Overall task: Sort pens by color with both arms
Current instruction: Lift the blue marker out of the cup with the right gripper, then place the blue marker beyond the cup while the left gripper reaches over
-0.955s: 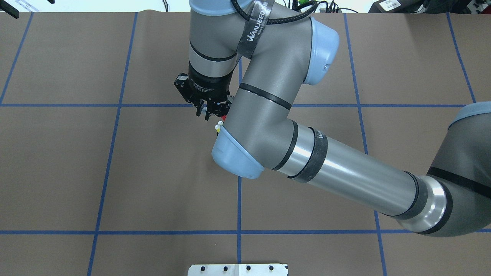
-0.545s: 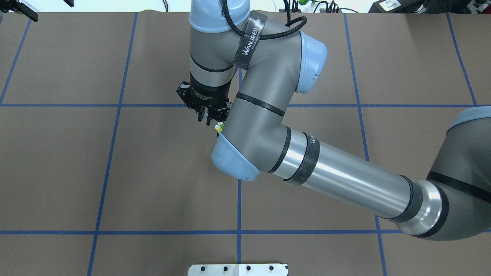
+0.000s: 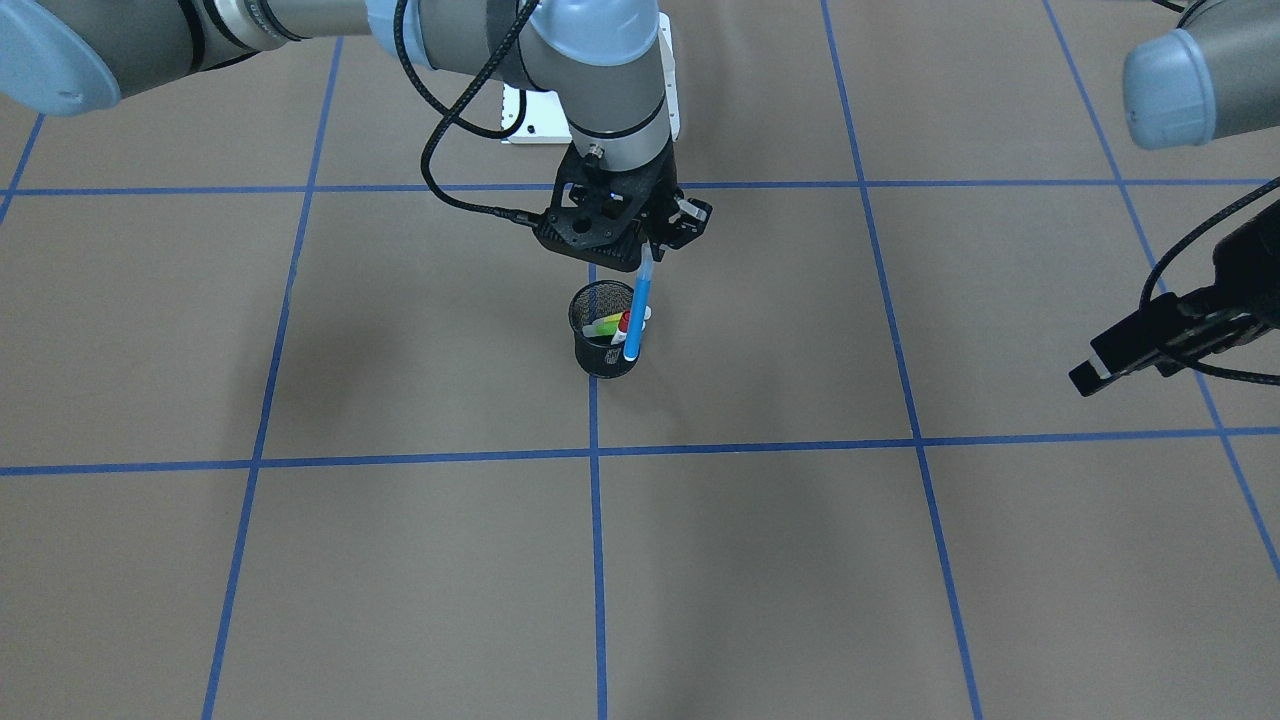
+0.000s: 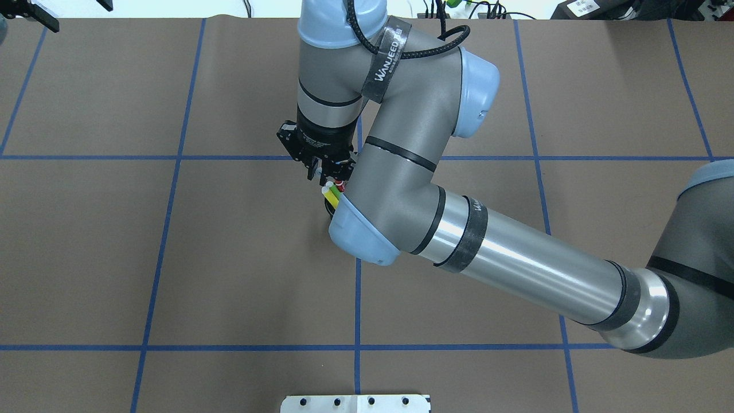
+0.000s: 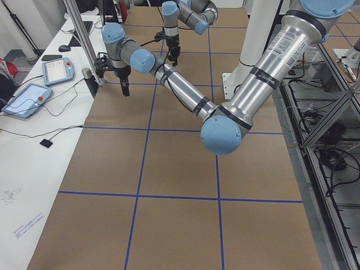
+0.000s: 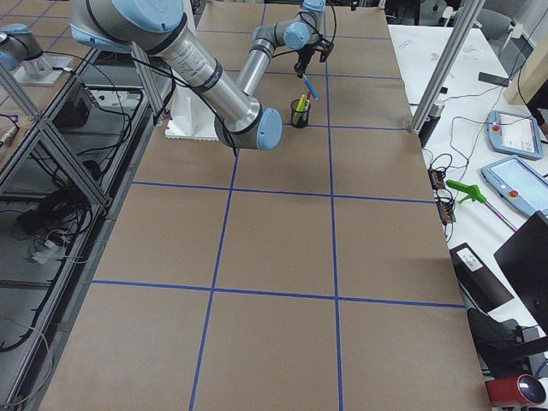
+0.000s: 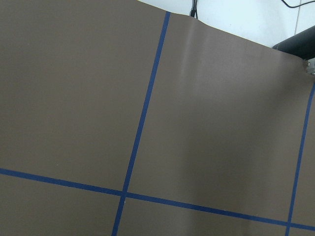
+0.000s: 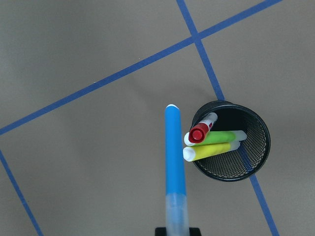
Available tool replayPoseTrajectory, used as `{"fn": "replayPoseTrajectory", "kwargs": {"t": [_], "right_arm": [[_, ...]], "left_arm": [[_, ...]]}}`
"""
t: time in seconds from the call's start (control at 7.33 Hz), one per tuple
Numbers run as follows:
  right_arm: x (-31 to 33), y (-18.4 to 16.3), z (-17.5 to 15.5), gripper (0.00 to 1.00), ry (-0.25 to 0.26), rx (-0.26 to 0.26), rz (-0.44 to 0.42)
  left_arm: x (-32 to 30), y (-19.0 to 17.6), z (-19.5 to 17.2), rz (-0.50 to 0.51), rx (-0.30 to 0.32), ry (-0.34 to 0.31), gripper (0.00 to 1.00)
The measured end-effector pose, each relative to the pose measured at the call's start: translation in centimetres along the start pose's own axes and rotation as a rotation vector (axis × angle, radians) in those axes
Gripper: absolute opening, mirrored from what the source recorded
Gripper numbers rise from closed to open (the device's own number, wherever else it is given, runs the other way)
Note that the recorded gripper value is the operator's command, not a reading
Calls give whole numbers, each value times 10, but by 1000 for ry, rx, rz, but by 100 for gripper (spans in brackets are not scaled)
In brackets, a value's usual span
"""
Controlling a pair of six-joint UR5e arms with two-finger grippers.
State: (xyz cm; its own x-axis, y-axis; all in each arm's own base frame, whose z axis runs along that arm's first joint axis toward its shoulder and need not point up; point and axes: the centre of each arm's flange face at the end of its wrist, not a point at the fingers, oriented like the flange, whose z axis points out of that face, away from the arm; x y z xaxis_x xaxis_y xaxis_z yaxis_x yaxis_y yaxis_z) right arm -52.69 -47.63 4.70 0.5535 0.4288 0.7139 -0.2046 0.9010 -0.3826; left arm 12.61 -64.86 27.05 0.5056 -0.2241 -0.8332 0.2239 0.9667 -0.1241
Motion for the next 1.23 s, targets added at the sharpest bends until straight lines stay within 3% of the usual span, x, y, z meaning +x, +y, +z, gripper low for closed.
{"fn": "replayPoseTrajectory", "kwargs": {"t": [0.27, 0.68, 0.95, 1.23], "right_arm": [[11, -5, -8, 21, 20, -17, 26], [28, -23, -68, 21, -9, -28, 57], [71, -83, -87, 21, 5, 11, 22], [138, -167, -93, 21, 60, 66, -152]], "left_arm": [[10, 3, 12, -23, -2, -16, 100], [49, 15, 37, -63, 4, -46, 100], [71, 22, 48, -88, 8, -55, 100], [106, 38, 59, -147, 11, -53, 100]]}}
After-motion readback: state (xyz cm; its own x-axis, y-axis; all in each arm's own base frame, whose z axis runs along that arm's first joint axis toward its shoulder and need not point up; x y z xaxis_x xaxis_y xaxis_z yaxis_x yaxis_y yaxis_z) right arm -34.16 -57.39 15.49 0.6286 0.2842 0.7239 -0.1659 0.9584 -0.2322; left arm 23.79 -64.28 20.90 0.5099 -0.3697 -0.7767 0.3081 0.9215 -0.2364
